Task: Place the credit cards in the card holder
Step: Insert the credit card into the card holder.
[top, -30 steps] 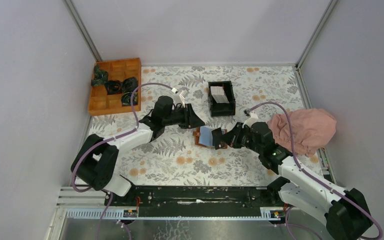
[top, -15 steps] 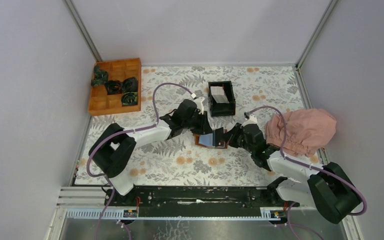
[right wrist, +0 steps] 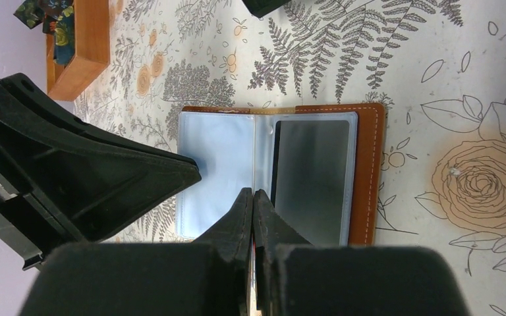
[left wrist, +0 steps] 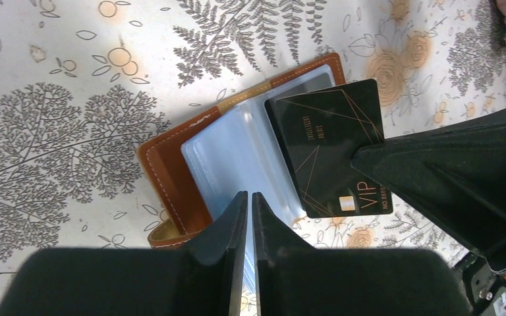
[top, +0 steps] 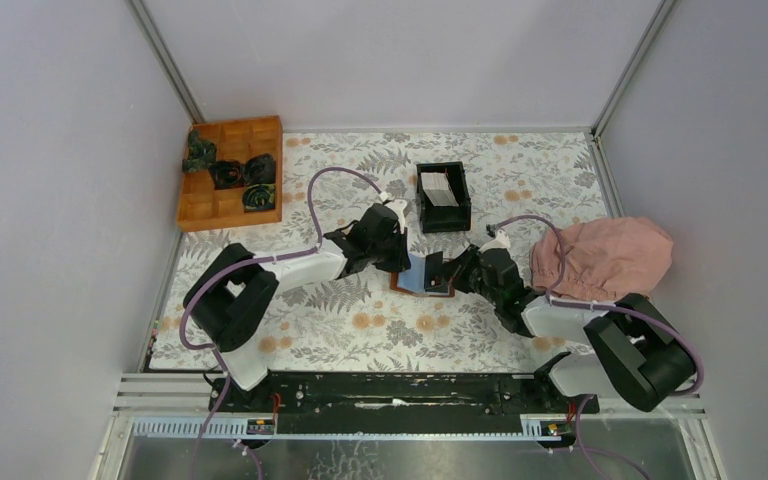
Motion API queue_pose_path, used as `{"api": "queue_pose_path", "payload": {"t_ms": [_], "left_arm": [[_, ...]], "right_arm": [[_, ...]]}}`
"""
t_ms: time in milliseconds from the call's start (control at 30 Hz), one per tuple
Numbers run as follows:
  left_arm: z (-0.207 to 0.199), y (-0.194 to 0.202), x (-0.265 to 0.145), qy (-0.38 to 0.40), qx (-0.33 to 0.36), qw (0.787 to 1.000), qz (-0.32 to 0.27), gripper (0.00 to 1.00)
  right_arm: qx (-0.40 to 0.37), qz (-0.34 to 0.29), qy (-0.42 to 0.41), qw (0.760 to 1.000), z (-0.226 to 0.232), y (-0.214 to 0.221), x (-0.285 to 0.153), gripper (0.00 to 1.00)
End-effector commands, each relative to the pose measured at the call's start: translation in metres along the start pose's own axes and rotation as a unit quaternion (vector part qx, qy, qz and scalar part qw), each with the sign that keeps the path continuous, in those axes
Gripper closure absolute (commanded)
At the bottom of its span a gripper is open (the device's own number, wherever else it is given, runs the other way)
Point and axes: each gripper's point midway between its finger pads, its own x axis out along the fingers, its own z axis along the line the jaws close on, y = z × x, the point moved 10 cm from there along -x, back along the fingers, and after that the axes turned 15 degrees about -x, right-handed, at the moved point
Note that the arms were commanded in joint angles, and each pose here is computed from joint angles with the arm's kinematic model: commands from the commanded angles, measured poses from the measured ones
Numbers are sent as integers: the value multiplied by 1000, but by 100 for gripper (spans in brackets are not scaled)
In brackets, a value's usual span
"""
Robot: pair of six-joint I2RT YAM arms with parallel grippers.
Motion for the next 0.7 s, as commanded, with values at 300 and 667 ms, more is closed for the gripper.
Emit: {"api": "queue_pose_path", "payload": {"t_ms": [300, 667], "left_arm": [[11, 6, -2, -42, 13, 999, -11, 90], [20, 14, -2, -54, 4, 998, -11, 90]], "right_arm": [[22, -33, -28, 999, 7, -4, 14, 100], [29, -18, -35, 999, 3, 5, 20, 100]]}}
